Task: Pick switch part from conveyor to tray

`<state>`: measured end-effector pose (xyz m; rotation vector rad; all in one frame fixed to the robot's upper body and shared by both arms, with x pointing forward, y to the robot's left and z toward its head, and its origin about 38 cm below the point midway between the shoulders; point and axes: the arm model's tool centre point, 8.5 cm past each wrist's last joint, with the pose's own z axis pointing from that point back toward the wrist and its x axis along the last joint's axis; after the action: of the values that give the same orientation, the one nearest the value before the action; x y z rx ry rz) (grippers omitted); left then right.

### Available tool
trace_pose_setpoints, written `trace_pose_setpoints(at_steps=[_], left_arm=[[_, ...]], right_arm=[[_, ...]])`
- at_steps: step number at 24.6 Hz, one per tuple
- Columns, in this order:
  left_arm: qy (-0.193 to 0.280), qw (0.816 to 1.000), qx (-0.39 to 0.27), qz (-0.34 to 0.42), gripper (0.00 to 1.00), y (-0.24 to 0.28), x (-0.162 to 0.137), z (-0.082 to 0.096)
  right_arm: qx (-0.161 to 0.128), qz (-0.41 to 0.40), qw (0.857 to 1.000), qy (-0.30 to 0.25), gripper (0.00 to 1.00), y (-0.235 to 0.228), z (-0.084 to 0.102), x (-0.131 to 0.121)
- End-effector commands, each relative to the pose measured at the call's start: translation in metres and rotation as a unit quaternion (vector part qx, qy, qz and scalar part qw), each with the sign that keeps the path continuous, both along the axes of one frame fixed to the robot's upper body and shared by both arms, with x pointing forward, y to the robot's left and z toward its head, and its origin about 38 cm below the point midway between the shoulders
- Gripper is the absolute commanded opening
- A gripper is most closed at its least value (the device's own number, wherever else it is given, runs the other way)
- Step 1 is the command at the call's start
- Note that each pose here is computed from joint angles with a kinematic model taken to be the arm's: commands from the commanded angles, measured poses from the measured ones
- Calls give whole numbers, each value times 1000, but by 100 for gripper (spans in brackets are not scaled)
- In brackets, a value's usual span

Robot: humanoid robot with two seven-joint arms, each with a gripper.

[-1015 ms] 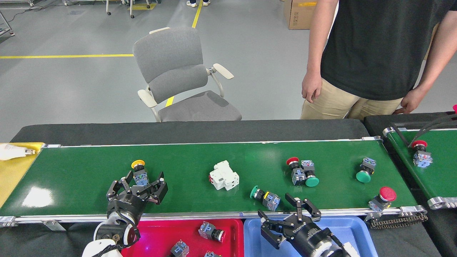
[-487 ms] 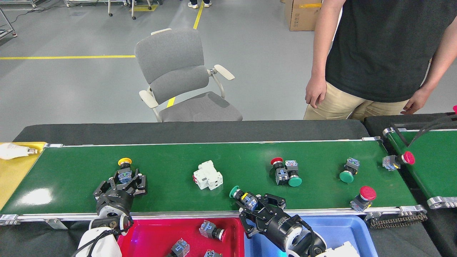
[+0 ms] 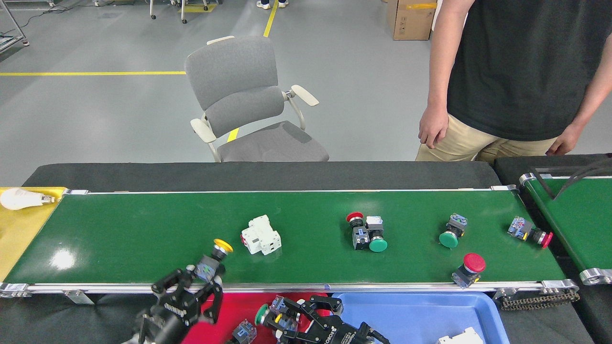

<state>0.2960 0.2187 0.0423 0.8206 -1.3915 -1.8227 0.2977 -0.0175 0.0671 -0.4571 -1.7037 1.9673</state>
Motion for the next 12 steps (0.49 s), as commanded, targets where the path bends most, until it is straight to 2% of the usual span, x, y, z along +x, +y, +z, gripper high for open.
trace_pose_setpoints(at_steps=[1, 3, 4, 5, 7, 8, 9, 10, 12], left_arm=[[-5, 1000, -10, -25, 100, -9, -6, 4], [-2, 1000, -17, -16, 100, -10, -10, 2], [0, 1000, -18, 4, 100, -4, -11, 1], [-2, 999, -16, 38, 100, 7, -8, 1], [-10, 991, -10, 130, 100, 33, -5, 2], [-17, 980, -11, 196, 100, 47, -3, 3], [-24, 964, -9, 266, 100, 65, -2, 3], [-28, 949, -5, 315, 100, 80, -4, 4], [-26, 939, 1, 342, 100, 94, -9, 2]], right_arm=[[13, -3, 1000, -15, 100, -2, 12, 1], [26, -50, 998, -27, 100, -29, 22, 10], [39, -107, 993, -24, 100, -58, 22, 13], [51, -159, 986, -15, 100, -81, 15, 8], [105, -249, 962, -30, 100, -120, 8, 3], [125, -301, 944, -58, 99, -150, 6, -1], [126, -364, 920, -70, 99, -182, -5, -15], [114, -421, 897, -71, 99, -206, -17, -31], [95, -498, 860, -60, 99, -224, -28, -44]])
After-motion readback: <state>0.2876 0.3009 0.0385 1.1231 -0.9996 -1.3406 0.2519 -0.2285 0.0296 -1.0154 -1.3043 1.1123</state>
